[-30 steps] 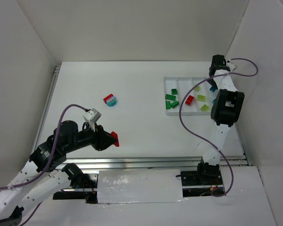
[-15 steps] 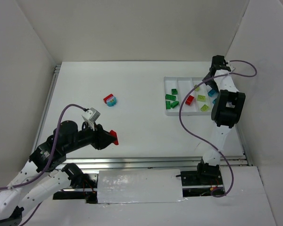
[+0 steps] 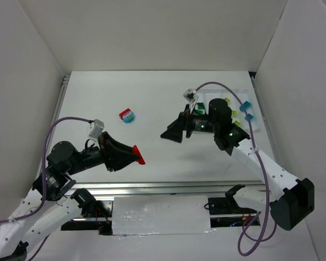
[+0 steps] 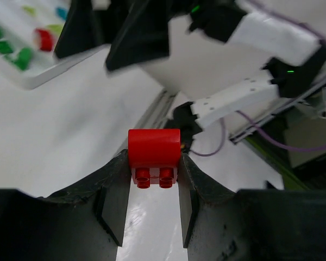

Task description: Sort the legos into containers by color

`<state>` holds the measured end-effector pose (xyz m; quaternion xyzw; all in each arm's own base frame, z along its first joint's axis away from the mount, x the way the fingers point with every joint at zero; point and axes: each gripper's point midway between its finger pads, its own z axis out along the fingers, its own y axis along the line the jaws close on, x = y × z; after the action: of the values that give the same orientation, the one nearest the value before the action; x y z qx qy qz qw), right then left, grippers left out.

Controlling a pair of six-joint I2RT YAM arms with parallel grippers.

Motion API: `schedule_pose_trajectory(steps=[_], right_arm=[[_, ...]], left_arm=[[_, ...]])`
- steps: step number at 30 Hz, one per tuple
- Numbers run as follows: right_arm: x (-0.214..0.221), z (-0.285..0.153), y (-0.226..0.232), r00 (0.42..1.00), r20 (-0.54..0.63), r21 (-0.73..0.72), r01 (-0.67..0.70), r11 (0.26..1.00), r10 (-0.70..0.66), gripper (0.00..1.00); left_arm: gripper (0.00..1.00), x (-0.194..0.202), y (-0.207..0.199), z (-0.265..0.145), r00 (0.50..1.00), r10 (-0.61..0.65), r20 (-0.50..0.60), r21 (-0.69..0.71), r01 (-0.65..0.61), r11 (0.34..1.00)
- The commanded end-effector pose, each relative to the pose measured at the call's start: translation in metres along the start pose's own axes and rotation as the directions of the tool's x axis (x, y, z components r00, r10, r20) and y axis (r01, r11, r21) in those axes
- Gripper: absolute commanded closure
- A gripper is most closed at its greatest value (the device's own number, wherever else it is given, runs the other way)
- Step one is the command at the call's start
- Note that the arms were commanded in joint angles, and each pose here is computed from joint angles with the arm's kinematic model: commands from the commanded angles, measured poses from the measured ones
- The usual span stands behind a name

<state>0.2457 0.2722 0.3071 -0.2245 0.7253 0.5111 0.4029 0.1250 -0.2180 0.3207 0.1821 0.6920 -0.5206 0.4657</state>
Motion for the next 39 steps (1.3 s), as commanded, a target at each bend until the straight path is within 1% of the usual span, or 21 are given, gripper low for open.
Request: schedule_pose_trajectory(steps=[1, 3, 4, 5, 9, 13, 19, 21, 24, 25, 26, 27, 28, 29, 31, 32, 34, 35, 36, 38, 39], right_arm=[[0.037, -0.009, 0.076, 0.995, -0.031, -0.361, 0.081, 0.929, -0.099, 0.0], [0.045, -0.015, 0.098, 0.996, -0.009, -0.411, 0.082, 0.908, -0.094, 0.0], [0.047, -0.017, 0.106, 0.998, -0.013, -0.429, 0.044, 0.902, -0.056, 0.0], [0.043, -0.02, 0.116, 0.997, 0.03, -0.464, 0.081, 0.882, -0.076, 0.0], [0.058, -0.019, 0.141, 0.995, 0.032, -0.519, 0.098, 0.849, -0.094, 0.01], [0.063, -0.021, 0.17, 0.993, 0.052, -0.602, 0.117, 0.79, -0.107, 0.01], [0.051, -0.004, 0.184, 0.99, 0.061, -0.597, 0.136, 0.79, -0.125, 0.06], [0.05, 0.0, 0.188, 0.99, 0.059, -0.607, 0.135, 0.783, -0.125, 0.13], [0.051, 0.004, 0.193, 0.991, 0.055, -0.624, 0.132, 0.77, -0.125, 0.36], [0.05, 0.005, 0.194, 0.991, 0.055, -0.627, 0.13, 0.768, -0.123, 0.45], [0.051, 0.005, 0.195, 0.991, 0.053, -0.631, 0.127, 0.765, -0.121, 0.63], [0.052, 0.007, 0.193, 0.992, 0.049, -0.628, 0.123, 0.769, -0.118, 0.72], [0.053, 0.008, 0.193, 0.992, 0.042, -0.625, 0.116, 0.772, -0.115, 0.89], [0.054, 0.009, 0.191, 0.993, 0.035, -0.621, 0.109, 0.776, -0.112, 0.98], [0.057, 0.011, 0.187, 0.993, 0.022, -0.607, 0.103, 0.788, -0.112, 1.0], [0.061, 0.013, 0.182, 0.994, 0.016, -0.591, 0.094, 0.801, -0.105, 1.0], [0.067, 0.013, 0.176, 0.994, 0.009, -0.575, 0.091, 0.813, -0.105, 1.0], [0.068, 0.014, 0.173, 0.995, 0.008, -0.559, 0.087, 0.825, -0.1, 1.0], [0.069, 0.015, 0.168, 0.994, 0.008, -0.542, 0.093, 0.835, -0.105, 1.0], [0.071, 0.022, 0.147, 0.996, -0.009, -0.455, 0.071, 0.888, -0.084, 1.0], [0.065, 0.026, 0.142, 0.994, 0.03, -0.423, 0.108, 0.899, -0.106, 1.0]], left_arm=[[1.0, -0.027, -0.067, -0.011, 0.995, 0.033, 0.095, 0.326, -0.062, 0.943], [1.0, -0.027, -0.067, -0.01, 0.995, 0.019, 0.097, 0.329, -0.05, 0.943], [1.0, -0.028, -0.066, -0.01, 0.995, 0.013, 0.099, 0.325, -0.045, 0.945], [1.0, -0.028, -0.066, -0.009, 0.995, 0.009, 0.1, 0.325, -0.041, 0.945], [1.0, -0.026, -0.064, -0.005, 0.996, -0.036, 0.083, 0.332, 0.006, 0.943], [1.0, -0.018, -0.057, 0.002, 0.996, -0.075, 0.042, 0.323, 0.058, 0.945], [1.0, -0.015, -0.06, 0.003, 0.995, -0.098, 0.022, 0.343, 0.085, 0.936], [1.0, -0.015, -0.059, 0.003, 0.995, -0.097, 0.024, 0.337, 0.083, 0.938], [1.0, -0.015, -0.056, 0.004, 0.996, -0.091, 0.025, 0.323, 0.079, 0.943], [1.0, -0.015, -0.056, 0.005, 0.996, -0.091, 0.021, 0.325, 0.079, 0.943], [1.0, -0.014, -0.056, 0.005, 0.996, -0.093, 0.017, 0.323, 0.082, 0.943], [1.0, -0.014, -0.056, 0.006, 0.996, -0.093, 0.012, 0.325, 0.084, 0.942], [1.0, -0.014, -0.056, 0.007, 0.996, -0.091, 0.01, 0.324, 0.083, 0.942], [1.0, -0.014, -0.055, 0.007, 0.996, -0.088, 0.008, 0.32, 0.081, 0.944], [1.0, -0.017, -0.051, 0.007, 0.997, -0.079, 0.02, 0.282, 0.07, 0.957], [0.97, -0.018, -0.048, 0.007, 0.997, -0.076, 0.025, 0.262, 0.067, 0.963], [0.68, -0.025, -0.037, 0.007, 0.996, -0.064, 0.057, 0.181, 0.053, 0.982], [0.48, -0.025, -0.03, 0.008, 0.996, -0.07, 0.059, 0.135, 0.061, 0.989], [0.01, -0.037, -0.019, 0.007, 0.992, -0.054, 0.114, 0.057, 0.048, 0.997], [0.01, -0.033, 0.007, 0.005, 0.992, -0.062, 0.106, -0.094, 0.072, 0.993], [0.01, -0.053, 0.027, -0.001, 0.982, -0.049, 0.184, -0.24, 0.093, 0.966]])
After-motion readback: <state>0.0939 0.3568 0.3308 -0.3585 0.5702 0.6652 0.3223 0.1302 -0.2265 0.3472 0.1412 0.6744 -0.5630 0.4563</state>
